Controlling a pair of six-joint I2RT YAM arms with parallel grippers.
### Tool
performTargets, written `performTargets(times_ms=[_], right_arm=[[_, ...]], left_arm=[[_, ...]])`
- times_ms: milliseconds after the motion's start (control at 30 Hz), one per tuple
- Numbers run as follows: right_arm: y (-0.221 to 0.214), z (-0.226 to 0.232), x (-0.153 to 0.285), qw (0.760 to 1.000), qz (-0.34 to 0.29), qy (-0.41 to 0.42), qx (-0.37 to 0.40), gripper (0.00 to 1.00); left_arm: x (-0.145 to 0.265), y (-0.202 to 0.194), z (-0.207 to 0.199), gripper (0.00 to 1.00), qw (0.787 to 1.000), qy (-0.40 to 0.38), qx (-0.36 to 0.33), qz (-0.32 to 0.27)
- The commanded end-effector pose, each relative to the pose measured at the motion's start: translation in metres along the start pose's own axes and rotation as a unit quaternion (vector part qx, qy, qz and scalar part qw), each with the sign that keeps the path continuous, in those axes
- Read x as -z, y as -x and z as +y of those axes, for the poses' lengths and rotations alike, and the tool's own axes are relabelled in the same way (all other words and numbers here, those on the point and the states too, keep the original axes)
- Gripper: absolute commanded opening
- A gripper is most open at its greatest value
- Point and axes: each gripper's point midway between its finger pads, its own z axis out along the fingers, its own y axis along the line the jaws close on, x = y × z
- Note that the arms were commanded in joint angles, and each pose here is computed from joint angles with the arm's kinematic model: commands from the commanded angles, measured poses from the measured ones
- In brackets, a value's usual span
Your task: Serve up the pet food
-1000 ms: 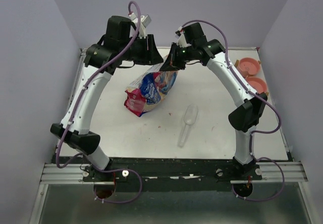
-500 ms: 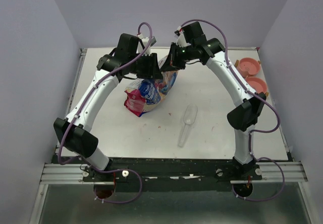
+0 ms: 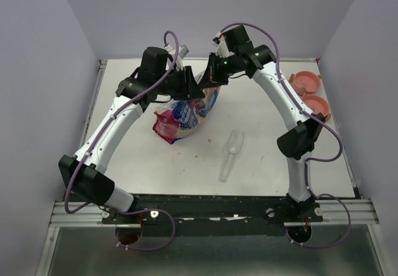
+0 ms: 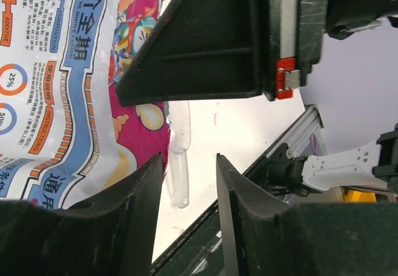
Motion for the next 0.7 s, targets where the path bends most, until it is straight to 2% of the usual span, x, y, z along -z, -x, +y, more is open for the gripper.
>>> performTargets(times_ms=[0, 100, 200, 300, 667], right_arm=[[0.006, 0.037, 0.015, 0.997, -0.018, 0.062, 0.048, 0.0], [0.002, 0.035, 0.017, 0.997, -0.017, 0.055, 0.052, 0.0], [0.0, 0.033, 0.02, 0.997, -0.017, 0.051, 0.062, 0.0], [-0.002, 0.033, 0.024, 0.996, -0.017, 0.05, 0.071, 0.0], [-0.007, 0.036, 0.021, 0.996, -0.002, 0.065, 0.064, 0.0]], left_arm=[[0.032, 0.003, -0.048, 0.5, 0.999, -0.052, -0.004, -0.009], [0.048, 0.019, -0.047, 0.57, 0.999, -0.011, -0.034, -0.03], [0.057, 0.033, -0.034, 0.59, 0.997, 0.038, -0.052, -0.043], [0.061, 0.043, -0.023, 0.41, 0.996, 0.06, -0.049, -0.035], [0.047, 0.024, 0.016, 0.39, 0.988, 0.1, -0.112, 0.04]])
